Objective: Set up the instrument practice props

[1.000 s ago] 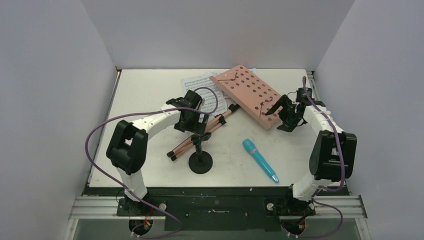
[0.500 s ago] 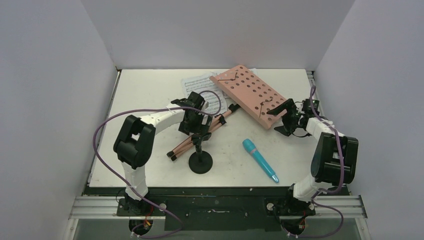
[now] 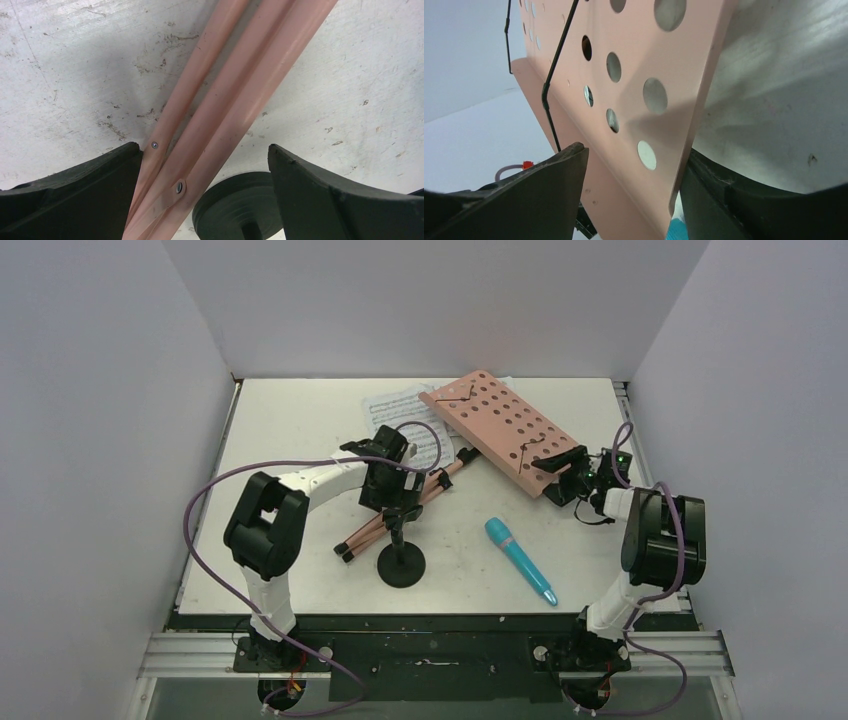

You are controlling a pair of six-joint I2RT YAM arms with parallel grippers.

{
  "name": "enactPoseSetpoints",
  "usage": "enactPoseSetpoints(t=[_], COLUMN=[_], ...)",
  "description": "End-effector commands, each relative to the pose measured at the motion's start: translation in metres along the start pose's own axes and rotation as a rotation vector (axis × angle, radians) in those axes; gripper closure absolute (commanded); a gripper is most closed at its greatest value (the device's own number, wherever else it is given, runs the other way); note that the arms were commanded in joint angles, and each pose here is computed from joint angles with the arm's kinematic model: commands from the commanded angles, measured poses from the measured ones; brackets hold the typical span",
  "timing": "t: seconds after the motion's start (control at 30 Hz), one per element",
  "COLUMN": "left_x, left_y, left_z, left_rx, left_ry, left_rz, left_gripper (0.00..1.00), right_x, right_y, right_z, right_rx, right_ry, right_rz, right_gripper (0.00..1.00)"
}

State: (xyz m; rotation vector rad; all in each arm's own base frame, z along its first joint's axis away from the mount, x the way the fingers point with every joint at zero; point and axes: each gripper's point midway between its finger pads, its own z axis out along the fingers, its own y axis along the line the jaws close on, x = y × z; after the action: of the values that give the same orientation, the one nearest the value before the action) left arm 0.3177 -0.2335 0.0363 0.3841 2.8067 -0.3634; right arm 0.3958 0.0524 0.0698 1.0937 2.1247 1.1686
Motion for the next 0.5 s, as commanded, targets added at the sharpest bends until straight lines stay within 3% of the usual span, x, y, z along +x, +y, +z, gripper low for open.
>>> enactPoseSetpoints(t=[0.0, 0.17, 0.47], left_x=[-0.018, -0.018, -0.009], left_y=[-0.009, -0.008, 0.000], left_z=[-0.016, -0.014, -0.012], left_rx=[0.041, 0.031, -0.016], left_ry=[-0.081, -0.062, -0.037], left_rz=[-0.012, -0.032, -0.020], left_gripper=[0.04, 0.04, 0.03], right_x=[-0.019, -0.026, -0.032], right_y=[0.031, 0.039, 0.060], right_z=[0.006, 0.015, 0.020], right_rx=[-0.144, -0.194, -0.262], right_ry=[-0.039, -0.032, -0.038], right_rz=[-0.047, -0.072, -0.110], right_gripper=[0.40, 0.51, 0.59])
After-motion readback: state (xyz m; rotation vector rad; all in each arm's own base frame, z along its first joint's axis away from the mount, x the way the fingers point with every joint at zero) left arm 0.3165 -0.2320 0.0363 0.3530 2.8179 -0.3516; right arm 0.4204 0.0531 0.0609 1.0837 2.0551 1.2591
